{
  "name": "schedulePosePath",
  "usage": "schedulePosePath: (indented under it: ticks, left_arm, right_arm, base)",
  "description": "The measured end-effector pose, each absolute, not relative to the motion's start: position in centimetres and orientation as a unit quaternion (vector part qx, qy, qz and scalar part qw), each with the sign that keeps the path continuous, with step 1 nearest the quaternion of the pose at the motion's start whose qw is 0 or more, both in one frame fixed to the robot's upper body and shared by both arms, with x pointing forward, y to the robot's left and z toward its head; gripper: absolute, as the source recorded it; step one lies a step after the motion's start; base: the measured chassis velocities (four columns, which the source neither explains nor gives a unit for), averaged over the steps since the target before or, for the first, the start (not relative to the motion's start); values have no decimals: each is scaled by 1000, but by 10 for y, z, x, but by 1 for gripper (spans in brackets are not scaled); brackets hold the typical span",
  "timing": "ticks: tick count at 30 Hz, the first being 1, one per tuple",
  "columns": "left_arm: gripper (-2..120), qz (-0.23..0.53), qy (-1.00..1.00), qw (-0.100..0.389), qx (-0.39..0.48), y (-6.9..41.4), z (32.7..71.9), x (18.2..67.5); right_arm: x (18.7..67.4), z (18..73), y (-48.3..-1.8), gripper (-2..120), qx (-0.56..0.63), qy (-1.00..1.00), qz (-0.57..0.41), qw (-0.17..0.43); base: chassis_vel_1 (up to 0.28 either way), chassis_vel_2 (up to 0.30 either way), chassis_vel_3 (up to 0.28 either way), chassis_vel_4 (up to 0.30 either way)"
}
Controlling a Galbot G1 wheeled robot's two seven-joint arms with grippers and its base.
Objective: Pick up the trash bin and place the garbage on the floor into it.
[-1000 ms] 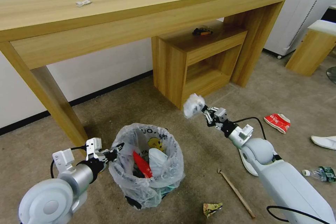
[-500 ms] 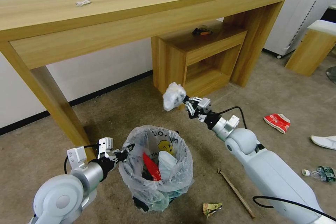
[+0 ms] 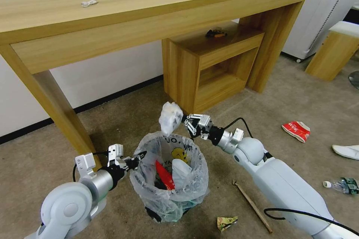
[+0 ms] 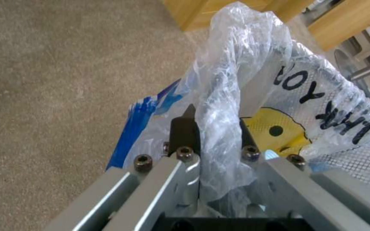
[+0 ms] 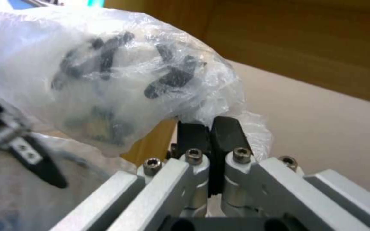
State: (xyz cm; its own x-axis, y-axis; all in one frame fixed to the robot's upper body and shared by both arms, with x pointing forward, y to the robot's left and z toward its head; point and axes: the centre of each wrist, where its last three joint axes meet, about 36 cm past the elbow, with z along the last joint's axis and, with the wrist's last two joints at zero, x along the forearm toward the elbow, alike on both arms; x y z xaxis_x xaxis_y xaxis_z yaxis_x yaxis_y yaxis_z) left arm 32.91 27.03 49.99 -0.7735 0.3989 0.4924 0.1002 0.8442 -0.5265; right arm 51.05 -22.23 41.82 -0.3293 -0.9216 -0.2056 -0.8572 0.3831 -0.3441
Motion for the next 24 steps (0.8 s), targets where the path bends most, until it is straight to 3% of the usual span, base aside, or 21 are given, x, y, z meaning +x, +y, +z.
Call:
schedulePosePath:
  ticks: [24]
  left_arm:
    - [3,240,-911,306,-136,270,501,324]
  right_arm:
    - [487,436,-272,0,-612,757,-157,166]
  base:
    - [0,0,0,0]
